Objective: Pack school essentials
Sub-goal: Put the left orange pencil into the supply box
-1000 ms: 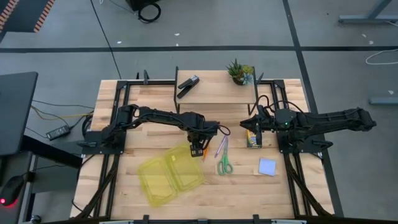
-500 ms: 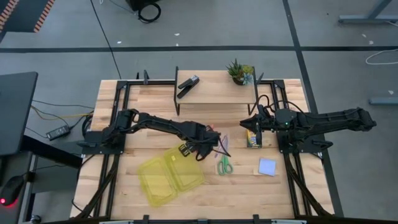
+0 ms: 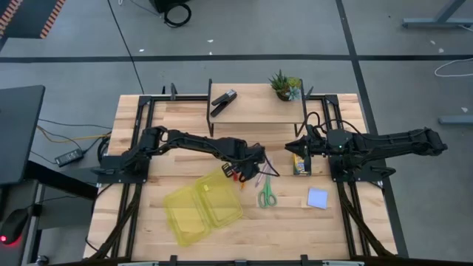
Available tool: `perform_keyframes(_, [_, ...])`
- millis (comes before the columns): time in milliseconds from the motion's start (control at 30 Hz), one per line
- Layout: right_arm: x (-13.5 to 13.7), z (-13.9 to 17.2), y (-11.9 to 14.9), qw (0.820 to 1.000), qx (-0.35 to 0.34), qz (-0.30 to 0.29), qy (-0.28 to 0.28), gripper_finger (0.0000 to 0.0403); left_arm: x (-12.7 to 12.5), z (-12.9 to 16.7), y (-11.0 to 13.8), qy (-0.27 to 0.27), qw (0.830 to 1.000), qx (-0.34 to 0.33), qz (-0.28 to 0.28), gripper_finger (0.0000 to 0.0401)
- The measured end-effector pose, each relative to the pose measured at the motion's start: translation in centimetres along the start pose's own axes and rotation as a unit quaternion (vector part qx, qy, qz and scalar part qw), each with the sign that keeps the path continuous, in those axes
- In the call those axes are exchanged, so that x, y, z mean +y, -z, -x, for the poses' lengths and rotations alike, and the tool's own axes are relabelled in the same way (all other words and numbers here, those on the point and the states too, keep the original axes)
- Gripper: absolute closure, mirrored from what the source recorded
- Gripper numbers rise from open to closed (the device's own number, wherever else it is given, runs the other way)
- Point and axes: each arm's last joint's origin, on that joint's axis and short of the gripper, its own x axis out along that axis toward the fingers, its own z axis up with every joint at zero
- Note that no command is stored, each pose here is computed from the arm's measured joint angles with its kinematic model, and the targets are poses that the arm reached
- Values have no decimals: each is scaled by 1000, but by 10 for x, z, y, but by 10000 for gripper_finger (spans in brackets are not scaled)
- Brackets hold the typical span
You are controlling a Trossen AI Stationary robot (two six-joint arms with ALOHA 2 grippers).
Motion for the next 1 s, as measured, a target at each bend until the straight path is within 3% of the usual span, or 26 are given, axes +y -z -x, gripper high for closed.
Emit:
perform_keyframes(233, [0, 0, 0, 1000, 0, 0, 0, 343, 10, -12, 3, -29, 996, -20, 76, 229])
perform_keyframes(400, [0, 0, 0, 1000, -1, -2, 0, 343, 11, -19, 11, -21, 969, -17, 245, 229])
perform_keyframes(567, [0, 0, 0, 1000, -3, -1, -1, 343, 14, -21, 22, 3, 906, -23, 424, 229])
perform_keyframes(700, [0, 0, 0, 1000, -3, -1, -1, 343, 16, -23, 29, 63, 813, -47, 577, 229])
perform_keyframes(767, [0, 0, 0, 1000, -3, -1, -1, 343, 14, -23, 30, 79, 773, -36, 628, 229])
perform_keyframes(867, [0, 0, -1, 1000, -7, -2, 0, 343, 13, -25, 29, 82, 742, -30, 665, 229])
perform_keyframes(1000, [0, 0, -2, 1000, -10, -6, 1, 343, 10, -24, 22, 54, 732, -18, 679, 229])
